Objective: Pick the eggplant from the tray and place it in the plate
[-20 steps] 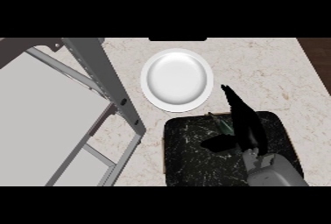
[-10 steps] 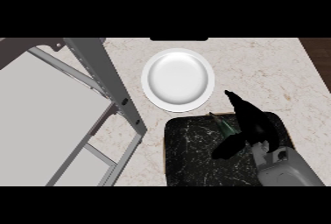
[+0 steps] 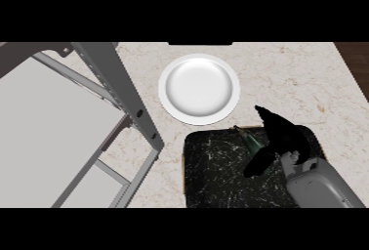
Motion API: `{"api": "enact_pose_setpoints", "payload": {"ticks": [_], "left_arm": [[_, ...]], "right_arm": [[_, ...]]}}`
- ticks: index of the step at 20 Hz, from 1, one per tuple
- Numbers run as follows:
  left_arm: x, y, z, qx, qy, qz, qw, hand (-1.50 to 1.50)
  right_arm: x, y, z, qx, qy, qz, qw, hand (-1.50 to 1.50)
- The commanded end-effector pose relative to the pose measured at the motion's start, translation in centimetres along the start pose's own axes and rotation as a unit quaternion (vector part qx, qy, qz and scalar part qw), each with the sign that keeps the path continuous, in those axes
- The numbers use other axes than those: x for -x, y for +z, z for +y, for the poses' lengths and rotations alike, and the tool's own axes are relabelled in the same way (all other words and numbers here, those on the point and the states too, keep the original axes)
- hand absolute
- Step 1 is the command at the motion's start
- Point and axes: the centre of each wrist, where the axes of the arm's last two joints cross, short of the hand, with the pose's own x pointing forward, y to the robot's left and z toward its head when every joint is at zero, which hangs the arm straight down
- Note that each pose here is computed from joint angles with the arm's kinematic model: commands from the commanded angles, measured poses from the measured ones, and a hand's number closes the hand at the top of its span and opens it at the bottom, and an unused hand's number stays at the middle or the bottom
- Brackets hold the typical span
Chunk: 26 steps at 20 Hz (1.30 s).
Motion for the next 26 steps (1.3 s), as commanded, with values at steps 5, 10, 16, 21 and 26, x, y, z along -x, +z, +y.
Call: {"api": "enact_pose_setpoints", "payload": {"ticks": [5, 10, 16, 21, 26], "left_arm": [[-1.0, -0.1, 0.8, -0.005, -0.002, -0.001, 1.0000, 0.00], [1.3, -0.9, -0.4, -0.006, -0.006, -0.003, 1.0000, 0.00], [0.8, 1.3, -2.2, -0.004, 0.005, 0.000, 1.0000, 0.00], [-0.7, 0.4, 1.2, 0.008, 0.000, 0.004, 1.0000, 0.00], [0.8, 0.6, -0.4, 0.004, 0.005, -0.009, 0.9999, 0.00]], "right_arm": [[0.1, -2.4, 2.0, -0.042, 0.038, 0.059, 0.997, -1.50], [1.6, -4.3, 3.4, -0.036, 0.065, 0.075, 0.994, -1.50], [0.3, -5.4, 4.2, -0.036, 0.073, 0.087, 0.993, -1.50], [-0.2, -4.8, 5.8, -0.081, 0.065, 0.027, 0.994, 1.50], [2.6, -7.7, 6.2, -0.067, 0.060, 0.017, 0.996, 1.50]]}}
